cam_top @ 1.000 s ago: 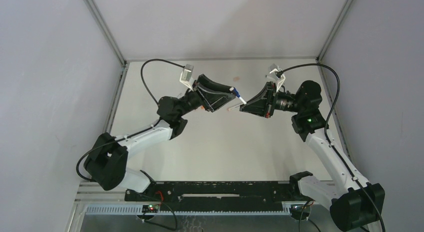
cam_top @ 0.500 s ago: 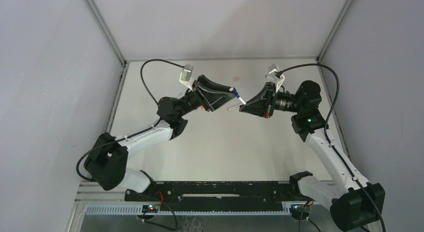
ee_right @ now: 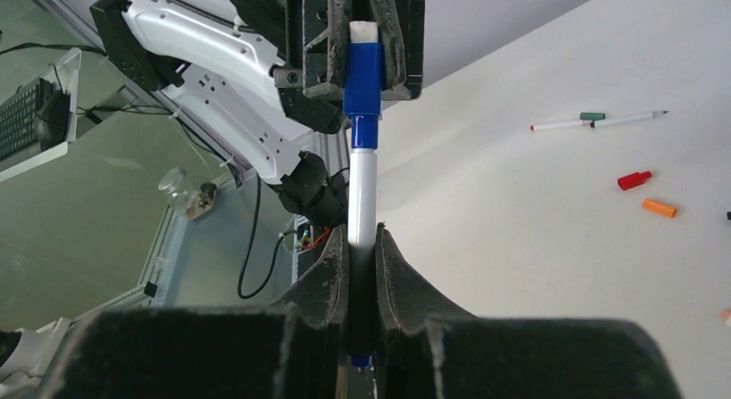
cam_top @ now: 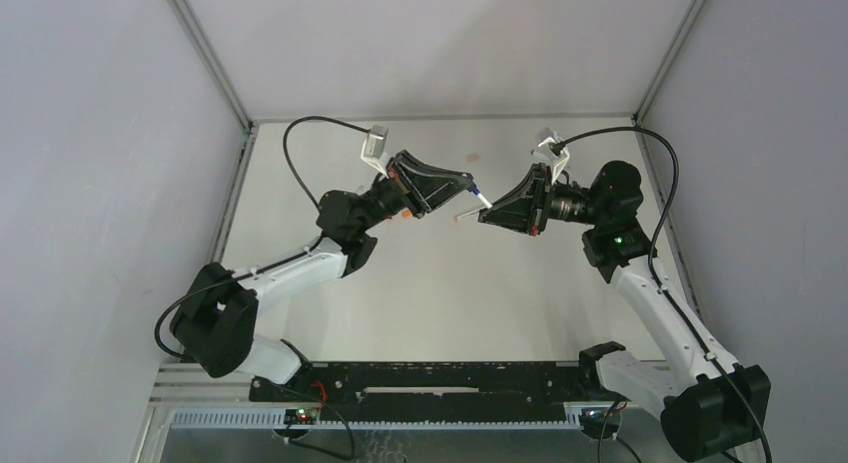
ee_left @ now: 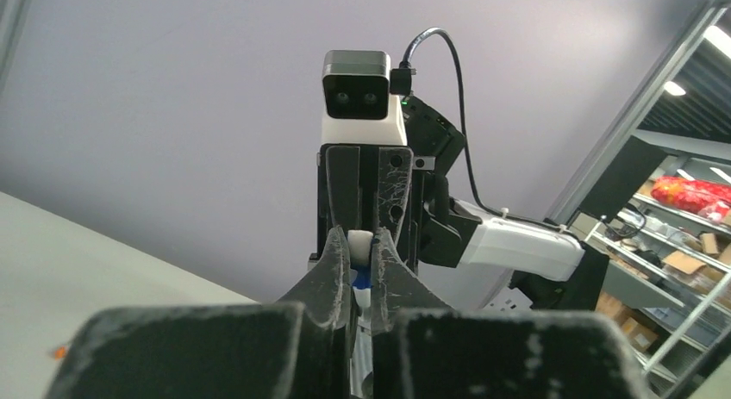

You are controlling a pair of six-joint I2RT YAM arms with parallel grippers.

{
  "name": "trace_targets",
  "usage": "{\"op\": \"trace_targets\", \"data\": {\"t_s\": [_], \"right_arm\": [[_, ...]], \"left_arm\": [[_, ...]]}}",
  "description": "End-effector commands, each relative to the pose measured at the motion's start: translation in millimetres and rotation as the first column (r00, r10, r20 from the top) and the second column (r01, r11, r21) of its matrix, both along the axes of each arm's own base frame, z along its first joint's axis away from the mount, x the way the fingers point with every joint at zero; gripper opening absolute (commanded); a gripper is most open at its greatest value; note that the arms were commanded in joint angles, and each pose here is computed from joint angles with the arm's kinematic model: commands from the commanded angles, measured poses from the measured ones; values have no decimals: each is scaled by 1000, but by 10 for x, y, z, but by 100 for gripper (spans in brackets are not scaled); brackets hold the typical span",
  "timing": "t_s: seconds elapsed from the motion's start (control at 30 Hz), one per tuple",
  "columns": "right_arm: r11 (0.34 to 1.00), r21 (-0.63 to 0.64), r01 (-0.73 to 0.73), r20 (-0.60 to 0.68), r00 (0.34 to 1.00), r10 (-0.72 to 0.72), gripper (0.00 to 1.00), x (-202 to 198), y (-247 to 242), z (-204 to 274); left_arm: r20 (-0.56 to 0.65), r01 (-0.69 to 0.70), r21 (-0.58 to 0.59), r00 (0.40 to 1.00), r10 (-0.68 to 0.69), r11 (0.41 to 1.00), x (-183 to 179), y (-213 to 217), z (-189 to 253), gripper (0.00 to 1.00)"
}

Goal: Insert the pens into the pen caps
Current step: Press the pen cap onto the pen.

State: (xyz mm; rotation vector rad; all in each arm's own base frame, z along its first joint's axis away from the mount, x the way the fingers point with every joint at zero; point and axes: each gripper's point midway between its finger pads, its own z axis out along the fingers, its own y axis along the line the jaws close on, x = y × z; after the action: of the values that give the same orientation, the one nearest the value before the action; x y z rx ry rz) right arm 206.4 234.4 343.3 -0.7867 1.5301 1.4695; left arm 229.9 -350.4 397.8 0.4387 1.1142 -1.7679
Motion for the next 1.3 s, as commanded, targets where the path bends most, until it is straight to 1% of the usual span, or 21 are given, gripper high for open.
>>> {"op": "trace_targets", "data": {"t_s": [0.0,0.1,0.27,0.37,0.47,0.53,0.6,0.7,0.73,0.8,0.83,0.87,0.9,0.93,0.97,1.0,1.07,1.13,1.17,1.2,1.27], "right_arm": [[997,37,64,16,998,-65,0,125,10,109],[993,65,98,5,995,-99,0,218,20,166],[990,98,99,-14,995,-98,0,274,85,286],[987,130,92,-6,996,-92,0,297,121,425],[976,182,122,-32,992,-118,0,388,119,589],[971,207,121,-2,992,-124,0,396,133,713],[968,218,123,58,989,-138,0,403,142,824],[963,232,136,86,983,-160,0,463,127,921],[959,246,138,60,986,-157,0,479,127,955],[940,300,163,-60,987,-152,0,544,134,1046],[937,312,158,-55,987,-148,0,525,167,1112],[938,321,128,3,991,-136,0,438,218,1196],[944,317,92,87,988,-126,0,343,271,1264],[953,296,64,167,979,-118,0,261,323,1297],[962,265,72,204,971,-129,0,252,366,1291],[967,236,97,209,967,-148,0,301,369,1245],[964,238,118,198,966,-167,0,395,326,1242],[959,255,123,190,966,-175,0,423,298,1307],[959,259,118,195,966,-172,0,415,296,1330],[959,258,118,225,958,-179,0,408,298,1369],[960,247,135,236,952,-194,0,442,300,1371]], "left_arm": [[45,-4,62,999,1,998,-168,-98,21,0],[66,-55,186,997,43,981,-227,-192,-209,0],[105,-85,306,993,55,948,-345,-242,-479,0],[115,-65,363,993,24,930,-448,-286,-616,0],[111,-34,399,994,-12,917,-559,-329,-714,0],[91,-12,424,995,-30,905,-607,-340,-797,0],[68,15,435,996,-50,900,-658,-327,-860,0],[24,83,420,994,-102,904,-776,-305,-894,0],[-4,121,410,991,-131,904,-822,-314,-909,0],[-39,188,374,982,-187,908,-908,-328,-885,0],[-60,222,339,975,-214,914,-938,-343,-845,0],[-72,243,319,970,-232,916,-956,-353,-824,0],[-84,265,312,964,-252,912,-978,-367,-818,0],[-93,283,309,959,-267,908,-990,-380,-808,0],[-97,293,308,956,-276,905,-994,-396,-792,0],[-100,302,308,953,-285,902,-1001,-400,-783,0],[-113,291,346,957,-268,892,-978,-429,-852,0],[-111,249,446,969,-223,860,-937,-468,-1016,0],[-107,226,509,974,-200,831,-930,-467,-1159,0],[-99,204,553,979,-180,808,-908,-470,-1214,0],[-115,203,597,979,-167,776,-896,-459,-1344,0]]}}
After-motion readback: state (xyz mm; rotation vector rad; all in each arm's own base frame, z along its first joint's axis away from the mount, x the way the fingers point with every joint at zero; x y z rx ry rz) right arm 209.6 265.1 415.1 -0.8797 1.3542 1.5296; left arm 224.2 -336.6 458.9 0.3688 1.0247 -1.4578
